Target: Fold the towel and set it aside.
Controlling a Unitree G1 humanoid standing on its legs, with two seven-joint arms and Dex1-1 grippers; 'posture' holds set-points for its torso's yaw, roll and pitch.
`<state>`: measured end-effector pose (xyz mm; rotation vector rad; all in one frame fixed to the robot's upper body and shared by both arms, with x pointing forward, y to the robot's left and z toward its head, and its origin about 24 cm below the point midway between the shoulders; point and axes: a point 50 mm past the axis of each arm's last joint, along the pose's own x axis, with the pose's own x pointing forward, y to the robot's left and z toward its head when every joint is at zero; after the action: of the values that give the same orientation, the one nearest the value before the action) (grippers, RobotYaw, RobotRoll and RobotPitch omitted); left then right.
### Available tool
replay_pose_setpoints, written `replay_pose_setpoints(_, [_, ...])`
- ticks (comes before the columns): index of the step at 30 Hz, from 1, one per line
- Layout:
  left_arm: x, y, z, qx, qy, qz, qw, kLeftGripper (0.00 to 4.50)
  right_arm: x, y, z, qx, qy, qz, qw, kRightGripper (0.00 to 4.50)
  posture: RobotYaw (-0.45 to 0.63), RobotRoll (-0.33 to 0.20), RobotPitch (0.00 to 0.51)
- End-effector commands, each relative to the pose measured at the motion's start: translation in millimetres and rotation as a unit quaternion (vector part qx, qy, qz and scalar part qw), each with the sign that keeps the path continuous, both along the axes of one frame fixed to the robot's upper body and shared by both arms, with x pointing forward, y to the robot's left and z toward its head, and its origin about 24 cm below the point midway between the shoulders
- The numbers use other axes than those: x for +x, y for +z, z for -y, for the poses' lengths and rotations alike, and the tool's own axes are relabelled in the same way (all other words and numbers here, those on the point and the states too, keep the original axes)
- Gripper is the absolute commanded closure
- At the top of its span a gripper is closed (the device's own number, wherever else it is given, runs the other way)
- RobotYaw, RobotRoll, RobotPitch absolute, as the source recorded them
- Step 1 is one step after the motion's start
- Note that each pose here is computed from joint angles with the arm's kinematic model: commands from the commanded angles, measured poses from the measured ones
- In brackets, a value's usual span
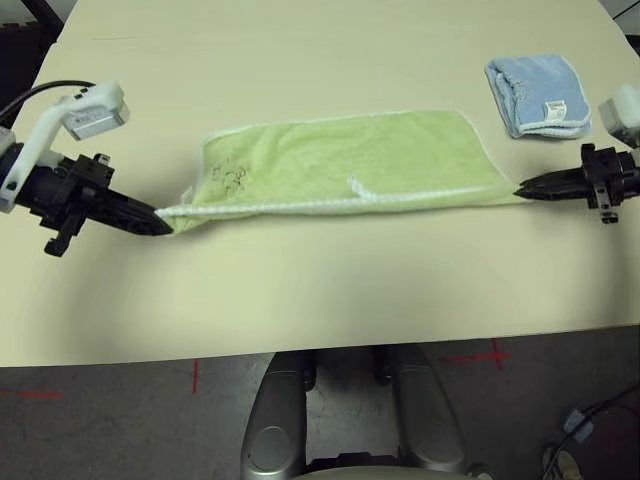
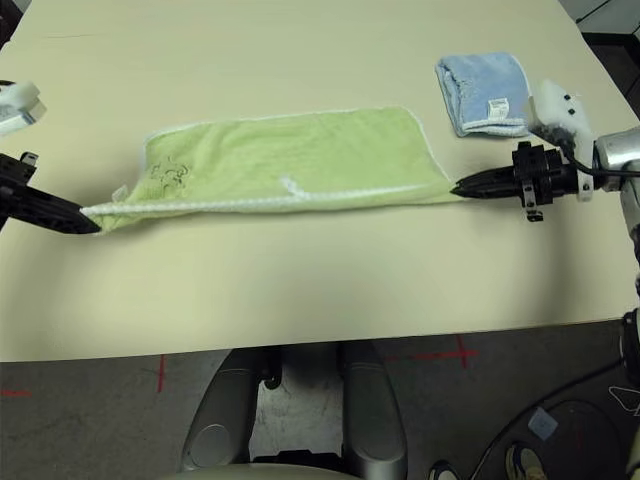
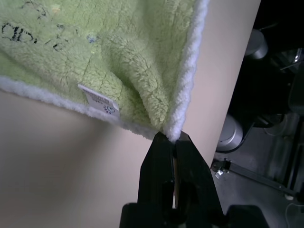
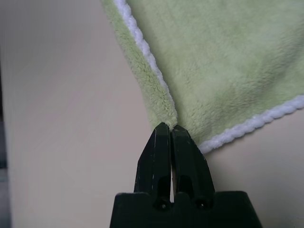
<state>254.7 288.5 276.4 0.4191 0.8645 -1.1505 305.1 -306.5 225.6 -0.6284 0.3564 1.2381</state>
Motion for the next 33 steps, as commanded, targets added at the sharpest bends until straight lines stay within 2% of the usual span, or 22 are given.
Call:
replay_pose_setpoints(1, [-5.1, -4, -4, 0.01, 0.004, -0.015, 1.0, 4.48, -8.5, -2, 0, -0.01, 0.008, -0.029, 0.999, 4.5, 0.03, 0.0, 0.351])
replay_pose_setpoints(9, [-2.9, -10, -7, 0.031, -0.005, -0.019, 0.999, 4.48, -20.4, 5, -8, -0.041, 0.037, -0.046, 0.997, 4.5, 0.02, 0.0, 0.344])
replay_pose_setpoints(14, [1.9, -11, -9, 0.034, -0.003, -0.013, 0.999, 4.48, -19.2, 11, -17, -0.044, 0.047, -0.045, 0.997, 4.5, 0.03, 0.0, 0.34])
replay_pose_setpoints(20, [33.9, 0, -10, 0.03, 0.016, 0.045, 0.998, 4.48, -1.0, 20, -21, -0.053, 0.034, -0.013, 0.998, 4.5, 0.03, 0.0, 0.336])
replay_pose_setpoints(24, [50.3, 4, -13, 0.065, 0.015, 0.076, 0.995, 4.48, 12.6, 21, -20, -0.072, 0.028, 0.015, 0.997, 4.5, 0.03, 0.0, 0.334])
replay_pose_setpoints(29, [61.6, 7, -13, 0.089, 0.012, 0.09, 0.992, 4.48, 25.6, 19, -14, -0.089, 0.01, 0.039, 0.995, 4.5, 0.03, 0.0, 0.334])
replay_pose_setpoints(33, [68.2, 13, -13, 0.087, 0.024, 0.105, 0.99, 4.48, 34.7, 19, -11, -0.09, -0.022, 0.084, 0.992, 4.5, 0.03, 0.0, 0.333])
